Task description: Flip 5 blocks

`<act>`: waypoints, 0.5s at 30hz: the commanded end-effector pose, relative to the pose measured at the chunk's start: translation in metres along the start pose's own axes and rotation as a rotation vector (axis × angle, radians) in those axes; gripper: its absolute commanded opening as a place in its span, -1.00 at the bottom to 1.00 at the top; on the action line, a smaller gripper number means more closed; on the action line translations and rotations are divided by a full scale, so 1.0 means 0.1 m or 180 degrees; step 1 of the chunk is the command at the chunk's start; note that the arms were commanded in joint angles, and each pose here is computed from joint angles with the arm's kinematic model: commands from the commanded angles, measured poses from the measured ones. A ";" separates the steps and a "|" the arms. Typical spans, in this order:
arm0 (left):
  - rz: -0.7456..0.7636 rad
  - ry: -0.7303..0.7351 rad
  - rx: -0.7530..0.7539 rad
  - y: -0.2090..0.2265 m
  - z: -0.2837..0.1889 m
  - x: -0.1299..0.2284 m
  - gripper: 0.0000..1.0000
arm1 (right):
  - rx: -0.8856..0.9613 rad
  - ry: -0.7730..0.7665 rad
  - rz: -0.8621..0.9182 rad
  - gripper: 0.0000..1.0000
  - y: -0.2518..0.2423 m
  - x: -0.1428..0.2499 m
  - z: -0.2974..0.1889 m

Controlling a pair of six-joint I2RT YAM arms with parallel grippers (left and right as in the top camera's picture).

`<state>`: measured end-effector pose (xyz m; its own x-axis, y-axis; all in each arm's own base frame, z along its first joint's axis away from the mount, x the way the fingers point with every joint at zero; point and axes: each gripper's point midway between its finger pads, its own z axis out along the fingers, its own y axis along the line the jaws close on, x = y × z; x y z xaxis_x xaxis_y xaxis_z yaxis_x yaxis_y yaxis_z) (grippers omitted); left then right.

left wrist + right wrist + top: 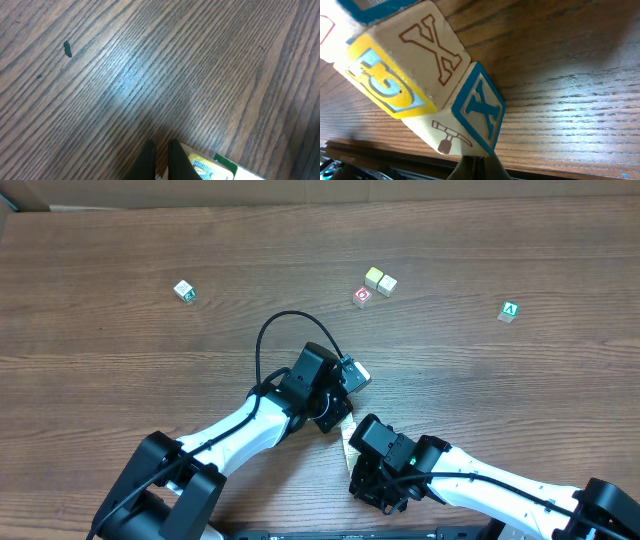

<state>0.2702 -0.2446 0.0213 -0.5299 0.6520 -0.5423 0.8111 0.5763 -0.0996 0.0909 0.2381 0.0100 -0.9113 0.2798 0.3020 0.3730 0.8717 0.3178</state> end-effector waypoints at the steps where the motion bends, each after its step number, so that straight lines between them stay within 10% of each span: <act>1: -0.0013 0.0052 0.0347 -0.22 0.03 0.07 -0.92 | -0.0041 -0.0202 -0.0051 -0.92 0.05 -0.13 -0.01; 15: -0.0011 0.0050 0.0344 -0.21 0.03 0.06 -0.92 | -0.0071 -0.0205 -0.0123 -0.92 0.07 -0.13 -0.01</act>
<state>0.2692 -0.2467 0.0224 -0.5283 0.6498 -0.5465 0.8145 0.5696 -0.1101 0.0911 0.2415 0.0115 -0.9195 0.2534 0.3006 0.3513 0.8727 0.3390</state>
